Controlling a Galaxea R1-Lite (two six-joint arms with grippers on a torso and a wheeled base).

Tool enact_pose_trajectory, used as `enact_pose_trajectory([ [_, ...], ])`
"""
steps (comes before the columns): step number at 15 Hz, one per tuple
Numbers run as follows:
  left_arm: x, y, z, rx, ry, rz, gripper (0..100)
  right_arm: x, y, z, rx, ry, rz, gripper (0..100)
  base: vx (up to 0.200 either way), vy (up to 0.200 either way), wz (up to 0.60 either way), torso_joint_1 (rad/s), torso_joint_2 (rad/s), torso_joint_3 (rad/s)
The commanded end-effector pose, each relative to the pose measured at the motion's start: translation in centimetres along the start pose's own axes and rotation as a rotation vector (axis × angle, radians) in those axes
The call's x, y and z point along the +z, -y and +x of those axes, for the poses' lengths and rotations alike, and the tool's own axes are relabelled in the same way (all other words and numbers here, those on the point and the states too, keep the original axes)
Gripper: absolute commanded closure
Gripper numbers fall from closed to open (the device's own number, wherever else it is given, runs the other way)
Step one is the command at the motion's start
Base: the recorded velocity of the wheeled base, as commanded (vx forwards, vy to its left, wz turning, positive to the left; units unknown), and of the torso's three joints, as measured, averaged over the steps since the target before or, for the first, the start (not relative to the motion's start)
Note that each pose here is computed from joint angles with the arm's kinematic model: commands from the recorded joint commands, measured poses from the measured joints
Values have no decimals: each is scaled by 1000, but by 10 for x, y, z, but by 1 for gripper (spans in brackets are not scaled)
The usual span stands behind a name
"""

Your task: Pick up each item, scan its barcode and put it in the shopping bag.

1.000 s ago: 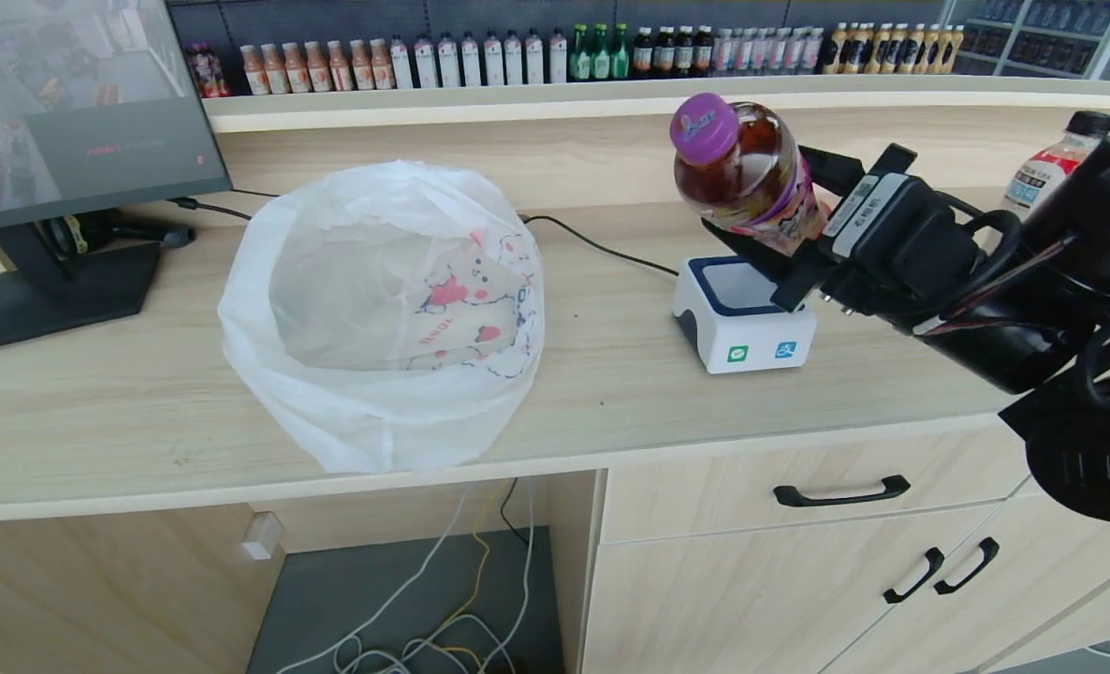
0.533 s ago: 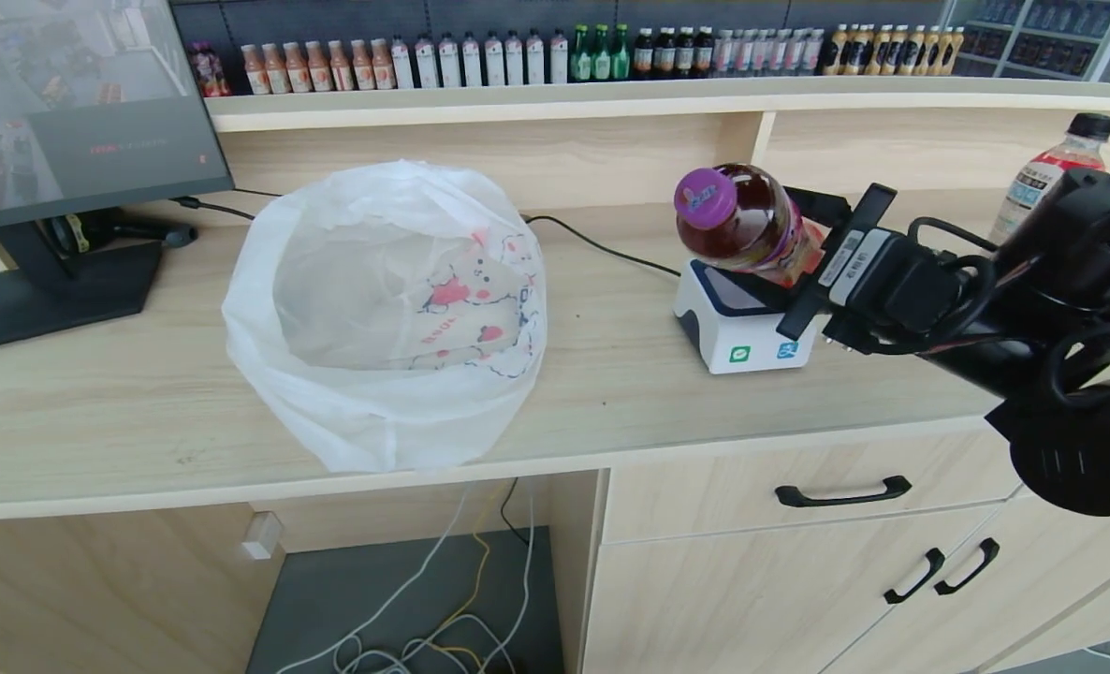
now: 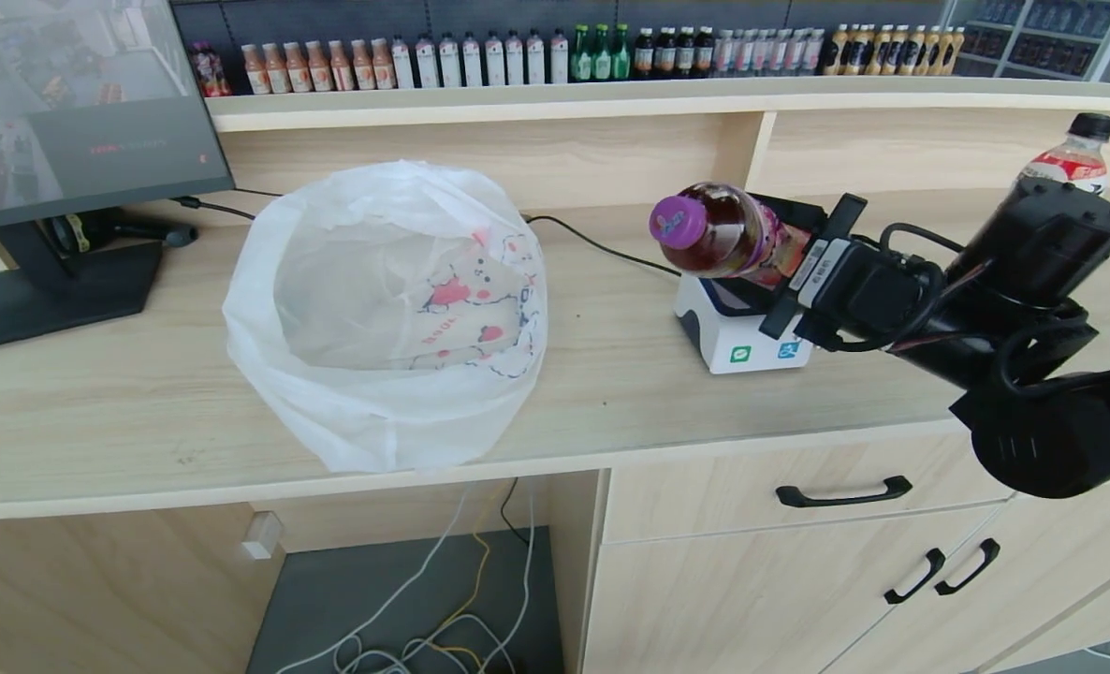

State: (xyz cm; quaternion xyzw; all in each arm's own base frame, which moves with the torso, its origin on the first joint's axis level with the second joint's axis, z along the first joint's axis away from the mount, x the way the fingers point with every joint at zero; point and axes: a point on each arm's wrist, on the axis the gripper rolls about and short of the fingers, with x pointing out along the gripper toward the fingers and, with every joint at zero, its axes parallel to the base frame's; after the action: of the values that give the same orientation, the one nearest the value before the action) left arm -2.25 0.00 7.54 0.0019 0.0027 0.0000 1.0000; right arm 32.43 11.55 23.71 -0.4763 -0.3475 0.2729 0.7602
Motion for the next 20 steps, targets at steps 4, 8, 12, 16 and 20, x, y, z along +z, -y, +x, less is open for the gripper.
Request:
enact_pose_trajectory([
  [4, 0, 0, 0, 0, 1, 1, 0, -6, -1, 7, -7, -1, 4, 100, 0, 0, 0, 0, 0, 0],
  [8, 0, 0, 0, 0, 1, 1, 0, -7, 0, 11, -13, 4, 11, 100, 0, 0, 0, 0, 0, 0],
  [12, 0, 0, 0, 0, 1, 1, 0, -6, -1, 12, -18, -1, 21, 100, 0, 0, 0, 0, 0, 0],
  [16, 0, 0, 0, 0, 1, 1, 0, -5, -4, 12, -9, 1, 28, 100, 0, 0, 0, 0, 0, 0],
  [20, 0, 0, 0, 0, 1, -4, 0, -4, -5, 11, -6, -1, 32, 100, 0, 0, 0, 0, 0, 0],
])
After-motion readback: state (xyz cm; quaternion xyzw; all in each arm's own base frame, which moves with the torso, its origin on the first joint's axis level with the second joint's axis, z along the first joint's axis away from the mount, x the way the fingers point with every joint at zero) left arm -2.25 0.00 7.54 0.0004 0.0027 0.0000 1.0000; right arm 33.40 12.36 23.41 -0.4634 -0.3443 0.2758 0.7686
